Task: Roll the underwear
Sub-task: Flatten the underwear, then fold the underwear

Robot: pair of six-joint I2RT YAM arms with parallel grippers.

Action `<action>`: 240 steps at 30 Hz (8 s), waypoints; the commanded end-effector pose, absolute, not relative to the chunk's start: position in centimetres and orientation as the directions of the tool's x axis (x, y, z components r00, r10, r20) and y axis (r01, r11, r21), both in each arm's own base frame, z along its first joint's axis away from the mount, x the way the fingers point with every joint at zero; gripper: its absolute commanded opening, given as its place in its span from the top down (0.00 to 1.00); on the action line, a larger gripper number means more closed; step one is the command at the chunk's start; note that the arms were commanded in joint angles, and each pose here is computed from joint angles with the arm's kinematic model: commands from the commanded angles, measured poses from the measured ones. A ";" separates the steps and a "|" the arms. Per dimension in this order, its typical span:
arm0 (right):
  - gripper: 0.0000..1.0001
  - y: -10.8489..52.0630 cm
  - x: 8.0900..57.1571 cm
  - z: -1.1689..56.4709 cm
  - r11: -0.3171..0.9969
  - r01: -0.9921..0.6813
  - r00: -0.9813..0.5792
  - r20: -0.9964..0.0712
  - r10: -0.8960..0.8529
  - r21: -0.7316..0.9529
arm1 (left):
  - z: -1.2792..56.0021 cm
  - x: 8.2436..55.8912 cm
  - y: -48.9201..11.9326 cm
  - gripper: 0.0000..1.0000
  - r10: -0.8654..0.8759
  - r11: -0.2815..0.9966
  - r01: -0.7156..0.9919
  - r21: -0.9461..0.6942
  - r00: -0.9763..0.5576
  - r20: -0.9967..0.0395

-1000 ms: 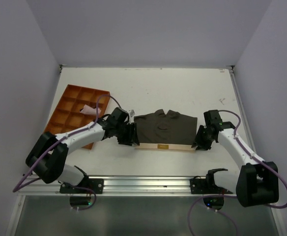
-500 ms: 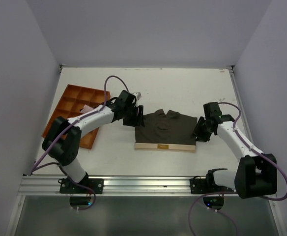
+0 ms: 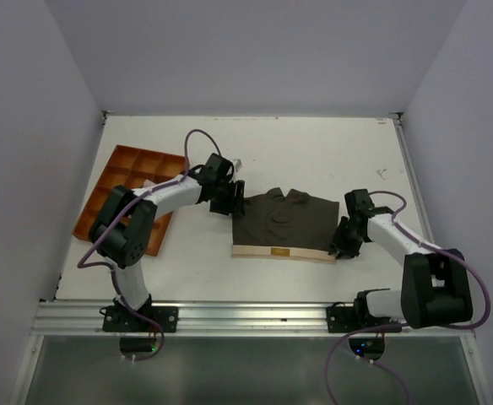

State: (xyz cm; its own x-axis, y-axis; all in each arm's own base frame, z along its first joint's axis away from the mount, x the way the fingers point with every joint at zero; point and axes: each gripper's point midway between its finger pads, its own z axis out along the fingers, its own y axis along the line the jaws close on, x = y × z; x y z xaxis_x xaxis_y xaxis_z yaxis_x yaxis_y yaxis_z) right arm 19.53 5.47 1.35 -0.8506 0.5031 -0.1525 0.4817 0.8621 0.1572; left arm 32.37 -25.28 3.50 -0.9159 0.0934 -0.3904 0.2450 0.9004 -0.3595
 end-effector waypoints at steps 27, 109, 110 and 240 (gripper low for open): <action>0.61 3.7 30.8 8.0 0.933 0.355 -0.868 -0.348 0.355 0.067 | 6.8 35.8 -25.1 0.41 0.232 0.826 0.455 -0.333 -0.812 -0.535; 0.62 28.1 20.2 4.0 0.896 -0.424 -0.803 -0.404 -0.438 -0.130 | 17.8 38.7 -10.3 0.42 -0.296 0.921 -0.058 -0.385 -0.748 -0.594; 0.62 28.2 20.3 4.5 0.897 -0.424 -0.799 -0.416 -0.434 -0.123 | 17.8 38.8 -10.2 0.41 -0.296 0.921 -0.059 -0.384 -0.747 -0.596; 1.00 31.4 8.9 13.8 0.819 -0.571 -0.702 -0.549 -0.453 0.053 | 13.3 25.7 -15.7 1.00 -0.287 0.939 -0.178 -0.296 -0.878 -0.384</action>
